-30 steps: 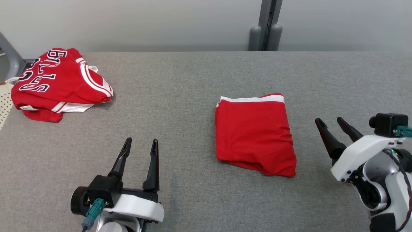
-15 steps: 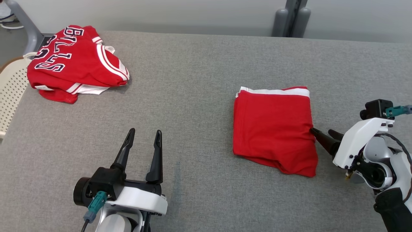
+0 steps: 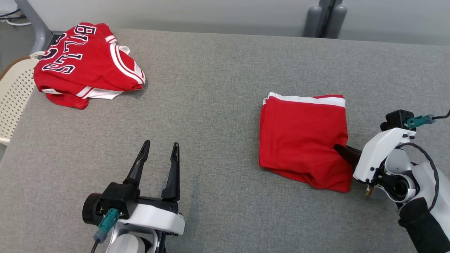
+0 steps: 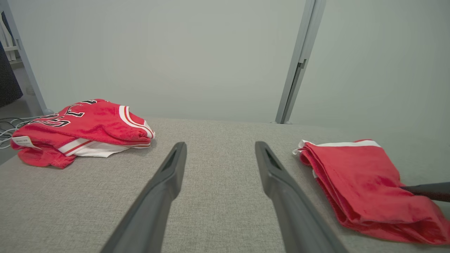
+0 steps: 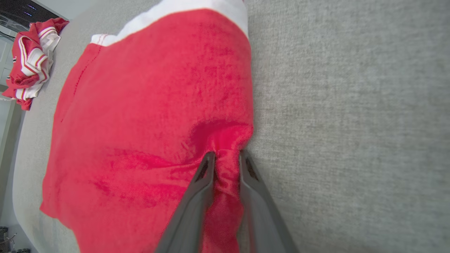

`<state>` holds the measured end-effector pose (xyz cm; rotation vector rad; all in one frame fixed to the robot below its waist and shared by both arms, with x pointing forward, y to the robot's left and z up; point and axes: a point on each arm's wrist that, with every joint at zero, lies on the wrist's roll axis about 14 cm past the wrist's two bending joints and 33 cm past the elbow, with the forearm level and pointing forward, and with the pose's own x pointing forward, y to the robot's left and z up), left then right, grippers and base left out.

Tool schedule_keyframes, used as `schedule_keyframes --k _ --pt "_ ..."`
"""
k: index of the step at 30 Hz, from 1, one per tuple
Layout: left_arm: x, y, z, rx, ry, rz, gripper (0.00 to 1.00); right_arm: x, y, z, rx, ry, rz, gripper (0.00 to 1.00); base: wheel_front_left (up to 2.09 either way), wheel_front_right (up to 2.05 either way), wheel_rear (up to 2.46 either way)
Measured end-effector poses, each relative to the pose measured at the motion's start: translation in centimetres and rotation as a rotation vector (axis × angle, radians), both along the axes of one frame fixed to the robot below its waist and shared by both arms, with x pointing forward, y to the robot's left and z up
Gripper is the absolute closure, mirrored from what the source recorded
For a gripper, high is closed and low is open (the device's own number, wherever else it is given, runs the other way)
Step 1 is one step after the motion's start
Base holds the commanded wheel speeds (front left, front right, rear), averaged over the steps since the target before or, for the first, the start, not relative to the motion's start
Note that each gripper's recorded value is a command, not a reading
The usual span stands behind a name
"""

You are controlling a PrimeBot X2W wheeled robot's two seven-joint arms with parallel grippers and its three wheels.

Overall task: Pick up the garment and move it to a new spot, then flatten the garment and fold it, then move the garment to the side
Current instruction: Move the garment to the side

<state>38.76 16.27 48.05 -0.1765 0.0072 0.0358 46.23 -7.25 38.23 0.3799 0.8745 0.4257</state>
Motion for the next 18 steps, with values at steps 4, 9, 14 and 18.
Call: schedule_keyframes --k 4,9,14,18 --pt "0.1 -0.2 -0.1 0.001 0.003 -0.008 0.00 0.5 0.0 0.3 0.004 -0.031 -0.009 1.00 0.00 0.00 0.00" --pt "0.4 -1.0 -0.3 0.009 0.004 -0.035 0.00 1.2 -1.6 0.9 -0.022 -0.073 -0.028 1.00 0.00 0.00 0.00" --pt "0.9 -3.0 -0.2 0.001 -0.004 -0.099 0.00 1.9 -5.0 1.7 -0.102 -0.108 -0.040 1.00 0.00 0.00 0.00" --pt "1.5 -5.2 -0.1 -0.010 -0.012 -0.164 0.00 2.7 -9.0 2.9 -0.187 -0.144 -0.070 1.00 0.00 0.00 0.00"
